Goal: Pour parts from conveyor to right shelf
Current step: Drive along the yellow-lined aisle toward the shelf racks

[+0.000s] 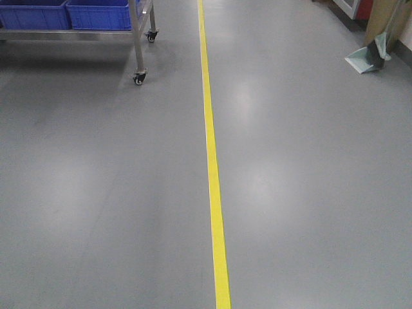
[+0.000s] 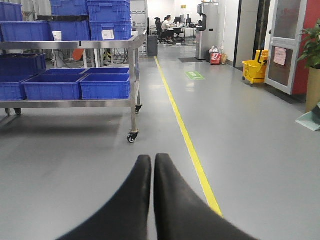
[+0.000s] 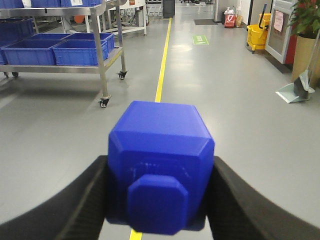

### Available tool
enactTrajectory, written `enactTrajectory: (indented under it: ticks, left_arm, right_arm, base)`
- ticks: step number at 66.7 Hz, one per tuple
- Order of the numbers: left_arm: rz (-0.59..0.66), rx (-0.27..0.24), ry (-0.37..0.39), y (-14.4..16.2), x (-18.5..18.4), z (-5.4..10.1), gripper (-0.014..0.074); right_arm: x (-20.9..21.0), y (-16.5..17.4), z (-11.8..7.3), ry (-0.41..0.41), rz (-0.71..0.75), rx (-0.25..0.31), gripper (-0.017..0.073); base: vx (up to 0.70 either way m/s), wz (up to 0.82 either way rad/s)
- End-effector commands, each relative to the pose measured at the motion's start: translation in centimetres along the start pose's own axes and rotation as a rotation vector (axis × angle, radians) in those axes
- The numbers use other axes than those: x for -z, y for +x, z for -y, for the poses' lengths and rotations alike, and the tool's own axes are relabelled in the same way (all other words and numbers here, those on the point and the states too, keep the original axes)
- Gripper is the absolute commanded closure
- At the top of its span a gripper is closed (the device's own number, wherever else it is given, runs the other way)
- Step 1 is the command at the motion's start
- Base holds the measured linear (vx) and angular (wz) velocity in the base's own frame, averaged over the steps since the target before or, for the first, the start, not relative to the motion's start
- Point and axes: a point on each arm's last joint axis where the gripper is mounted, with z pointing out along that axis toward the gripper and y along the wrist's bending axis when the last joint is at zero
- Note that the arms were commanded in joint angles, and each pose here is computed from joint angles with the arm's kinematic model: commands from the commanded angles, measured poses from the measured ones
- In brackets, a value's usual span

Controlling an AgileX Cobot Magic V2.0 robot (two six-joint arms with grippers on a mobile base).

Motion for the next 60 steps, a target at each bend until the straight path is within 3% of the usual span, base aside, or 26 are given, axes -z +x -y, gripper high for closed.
enactTrajectory:
  ticks: [1,60]
  left_arm:
    - [0.102,0.014,0.007,-1.51,0.21,0.05,0.0600]
    - [0.102,0.014,0.007,-1.51,0.21,0.05,0.0600]
  right_arm:
    - [0.52,-1.51,-0.01,-0.002,0.114,0.018,0.0564]
    - [0.52,-1.51,-0.01,-0.002,0.114,0.018,0.0564]
  base:
    - [0.80,0.02]
    - [0.76,0.03]
